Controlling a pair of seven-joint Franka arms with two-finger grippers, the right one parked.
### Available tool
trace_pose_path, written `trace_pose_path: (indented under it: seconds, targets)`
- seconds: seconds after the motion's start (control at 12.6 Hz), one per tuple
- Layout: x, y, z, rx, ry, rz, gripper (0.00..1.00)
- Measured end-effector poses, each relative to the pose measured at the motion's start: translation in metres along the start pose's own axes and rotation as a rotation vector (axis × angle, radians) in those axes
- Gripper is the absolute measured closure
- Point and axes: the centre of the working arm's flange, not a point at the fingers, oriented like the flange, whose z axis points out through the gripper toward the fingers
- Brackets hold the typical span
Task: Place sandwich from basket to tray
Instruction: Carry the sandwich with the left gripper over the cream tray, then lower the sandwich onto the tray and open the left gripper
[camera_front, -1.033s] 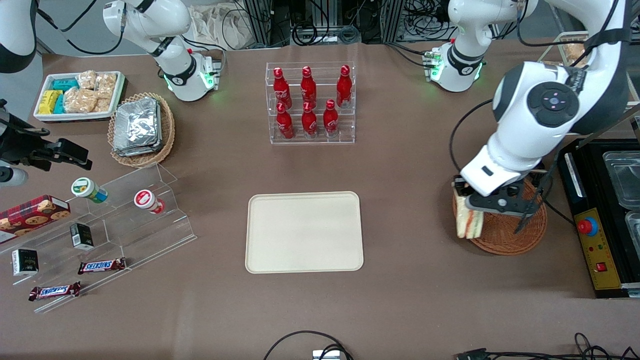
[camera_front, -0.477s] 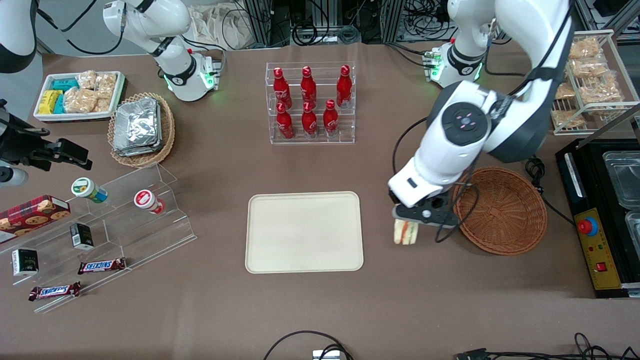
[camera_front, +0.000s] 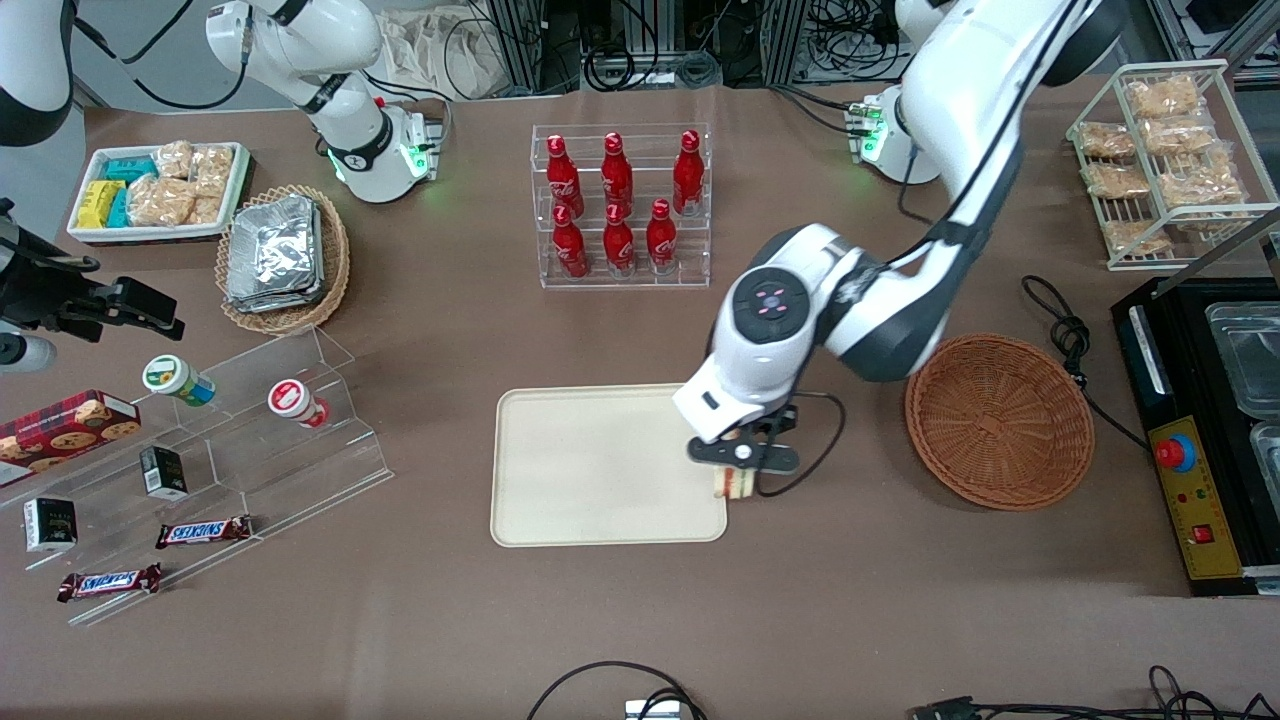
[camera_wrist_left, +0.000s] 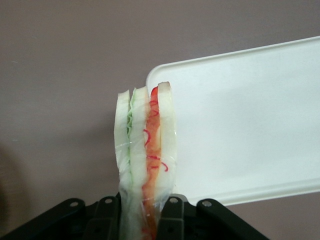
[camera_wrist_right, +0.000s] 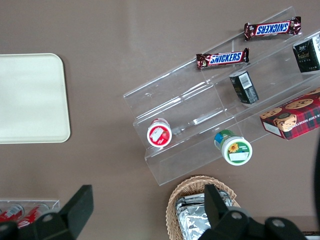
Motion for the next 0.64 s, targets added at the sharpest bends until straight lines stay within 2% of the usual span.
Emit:
trace_pose_path:
  seconds: [0.24, 0.4, 0.64]
  targets:
    - [0.0, 0.024, 0.043, -0.016, -0.021, 0.008, 0.81]
    - [-0.004, 0.036, 0.065, -0.011, -0.028, 0.019, 0.81]
    - [-0.012, 0.053, 0.093, 0.009, -0.007, 0.022, 0.81]
